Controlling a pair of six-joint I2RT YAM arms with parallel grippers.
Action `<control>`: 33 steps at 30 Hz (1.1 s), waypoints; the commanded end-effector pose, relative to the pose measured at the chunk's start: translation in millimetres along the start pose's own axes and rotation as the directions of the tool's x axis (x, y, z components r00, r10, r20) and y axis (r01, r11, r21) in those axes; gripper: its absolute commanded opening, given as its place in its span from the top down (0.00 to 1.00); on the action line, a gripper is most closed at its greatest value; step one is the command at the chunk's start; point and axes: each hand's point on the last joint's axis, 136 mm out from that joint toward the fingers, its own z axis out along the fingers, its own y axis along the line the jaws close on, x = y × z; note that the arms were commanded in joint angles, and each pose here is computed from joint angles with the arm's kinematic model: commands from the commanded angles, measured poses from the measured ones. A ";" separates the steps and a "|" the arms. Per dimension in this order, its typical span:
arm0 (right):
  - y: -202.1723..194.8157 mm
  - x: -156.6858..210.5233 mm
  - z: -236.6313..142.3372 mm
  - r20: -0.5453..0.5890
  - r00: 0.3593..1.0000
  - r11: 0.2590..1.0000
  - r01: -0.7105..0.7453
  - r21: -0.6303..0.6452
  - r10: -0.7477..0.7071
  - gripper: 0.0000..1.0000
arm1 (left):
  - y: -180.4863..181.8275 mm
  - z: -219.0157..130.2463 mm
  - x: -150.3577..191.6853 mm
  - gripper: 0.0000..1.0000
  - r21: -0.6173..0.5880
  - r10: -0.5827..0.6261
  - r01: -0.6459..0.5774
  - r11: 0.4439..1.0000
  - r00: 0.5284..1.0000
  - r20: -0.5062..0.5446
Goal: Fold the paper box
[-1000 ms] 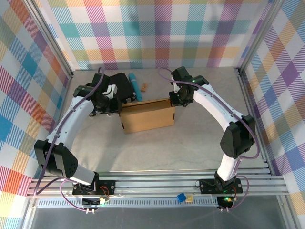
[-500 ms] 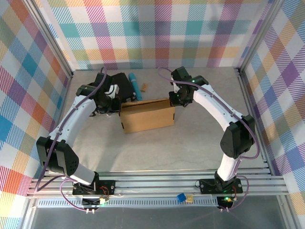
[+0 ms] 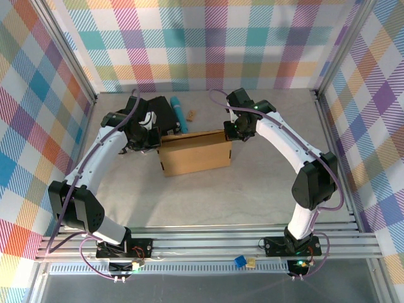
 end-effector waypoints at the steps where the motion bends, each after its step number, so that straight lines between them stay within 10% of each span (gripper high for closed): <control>1: -3.7 1.7 -5.6 -0.008 1.000 1.000 -0.011 0.027 0.011 1.00 | 1.5 3.5 10.6 1.00 0.006 -0.037 0.038 0.999 0.999 -0.025; 33: -7.7 0.0 -12.3 0.040 0.999 0.996 -0.024 0.086 0.021 1.00 | 13.1 5.3 10.8 1.00 0.153 -0.158 0.165 0.974 0.986 -0.054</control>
